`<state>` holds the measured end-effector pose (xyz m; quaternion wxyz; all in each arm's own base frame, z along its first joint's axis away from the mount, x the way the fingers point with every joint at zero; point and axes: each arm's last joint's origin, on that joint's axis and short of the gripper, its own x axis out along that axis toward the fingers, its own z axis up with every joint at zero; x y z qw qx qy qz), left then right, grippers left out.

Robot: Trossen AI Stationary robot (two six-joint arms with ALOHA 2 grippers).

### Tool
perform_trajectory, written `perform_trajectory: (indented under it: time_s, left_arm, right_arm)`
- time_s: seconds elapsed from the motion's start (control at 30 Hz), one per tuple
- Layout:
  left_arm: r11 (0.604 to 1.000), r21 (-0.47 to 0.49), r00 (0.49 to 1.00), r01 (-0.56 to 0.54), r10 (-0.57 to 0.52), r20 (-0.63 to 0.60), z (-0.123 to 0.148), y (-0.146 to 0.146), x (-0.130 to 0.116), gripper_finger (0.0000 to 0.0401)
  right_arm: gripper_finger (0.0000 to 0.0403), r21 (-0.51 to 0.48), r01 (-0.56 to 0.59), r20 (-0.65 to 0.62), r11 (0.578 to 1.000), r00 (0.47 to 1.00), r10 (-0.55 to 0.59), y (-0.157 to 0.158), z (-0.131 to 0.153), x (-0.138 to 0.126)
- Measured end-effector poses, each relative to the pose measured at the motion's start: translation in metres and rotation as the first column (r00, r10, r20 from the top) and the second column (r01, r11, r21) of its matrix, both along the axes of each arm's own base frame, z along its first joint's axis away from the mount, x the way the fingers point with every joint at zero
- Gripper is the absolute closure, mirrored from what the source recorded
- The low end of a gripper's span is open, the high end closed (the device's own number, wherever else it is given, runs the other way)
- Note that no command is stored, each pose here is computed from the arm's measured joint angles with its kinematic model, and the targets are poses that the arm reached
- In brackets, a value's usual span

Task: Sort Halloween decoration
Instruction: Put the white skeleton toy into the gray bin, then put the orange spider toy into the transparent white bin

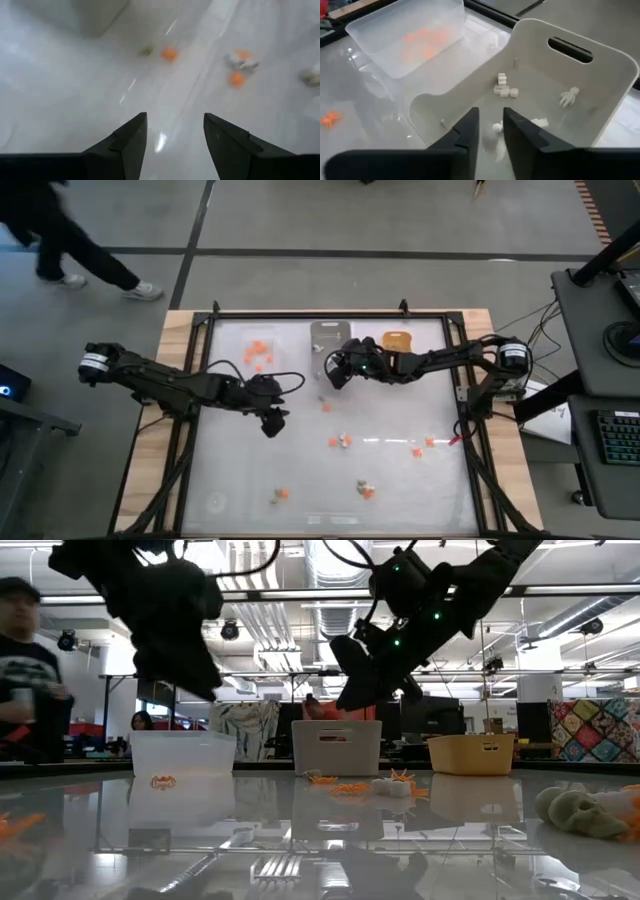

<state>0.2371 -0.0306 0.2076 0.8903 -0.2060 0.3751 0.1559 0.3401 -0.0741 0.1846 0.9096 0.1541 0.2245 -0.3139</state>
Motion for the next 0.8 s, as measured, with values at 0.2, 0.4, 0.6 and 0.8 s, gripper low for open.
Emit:
perform_trajectory:
  time_s: [0.2,0.4,0.6,0.8]
  left_arm:
    - [0.995,-0.039,0.987,-0.089,0.082,-0.137,-0.013,0.001,-0.007,0.0223]
    - [0.984,-0.051,0.956,-0.172,0.154,-0.251,-0.019,0.003,-0.017,0.0223]
    - [0.974,-0.056,0.937,-0.222,0.197,-0.289,-0.025,0.003,-0.017,0.0223]
    - [0.964,-0.048,0.915,-0.260,0.230,-0.330,-0.037,0.005,-0.011,0.0223]
  right_arm:
    - [0.0268,0.000,0.003,0.008,1.000,1.000,-0.003,-0.001,0.000,0.003]
    - [0.0237,-0.004,-0.012,0.064,1.000,0.998,0.013,0.001,0.017,0.000]
    - [0.0233,0.000,-0.050,0.087,0.999,0.995,0.050,0.008,0.025,-0.001]
    - [0.0236,0.001,-0.068,0.089,0.998,0.994,0.068,0.014,0.026,0.000]
